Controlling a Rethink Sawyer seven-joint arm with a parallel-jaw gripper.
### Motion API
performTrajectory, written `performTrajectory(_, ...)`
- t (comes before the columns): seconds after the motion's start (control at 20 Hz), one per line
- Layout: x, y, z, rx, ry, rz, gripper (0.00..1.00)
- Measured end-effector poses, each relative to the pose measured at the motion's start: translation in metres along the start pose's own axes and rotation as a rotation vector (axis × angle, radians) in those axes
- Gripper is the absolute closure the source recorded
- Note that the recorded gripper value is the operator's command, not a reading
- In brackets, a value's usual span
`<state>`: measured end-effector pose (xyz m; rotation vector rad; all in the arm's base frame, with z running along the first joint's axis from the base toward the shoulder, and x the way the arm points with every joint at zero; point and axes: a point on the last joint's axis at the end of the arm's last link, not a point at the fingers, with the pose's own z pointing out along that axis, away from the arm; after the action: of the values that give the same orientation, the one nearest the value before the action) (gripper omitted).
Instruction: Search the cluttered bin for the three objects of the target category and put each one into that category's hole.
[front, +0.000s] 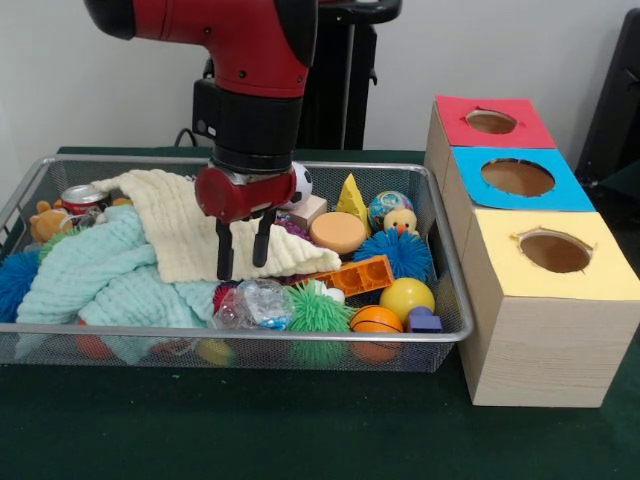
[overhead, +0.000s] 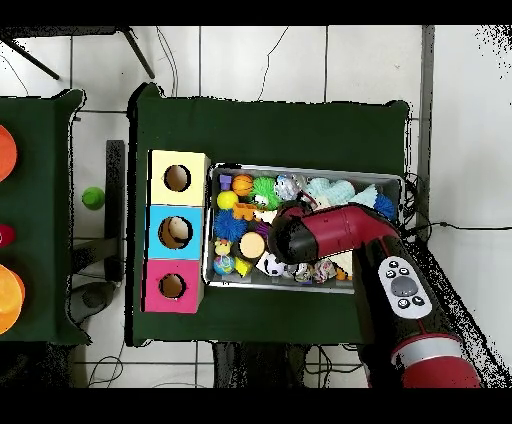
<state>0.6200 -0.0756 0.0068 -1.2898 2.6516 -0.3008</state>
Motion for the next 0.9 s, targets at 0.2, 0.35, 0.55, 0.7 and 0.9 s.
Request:
performTrajectory(0.2,0.003,0.001,0.008,-0.006,-0.026,0.018,0.0)
performTrajectory(0.35,0.005,0.002,0.013,-0.011,-0.037,0.028,0.0)
performTrajectory(0.55,0.01,0.004,0.017,-0.019,-0.038,0.037,0.0)
performTrajectory(0.7,0.012,0.003,0.018,-0.02,-0.037,0.043,0.0)
performTrajectory(0.9,0.012,0.003,0.019,-0.021,-0.038,0.044,0.0)
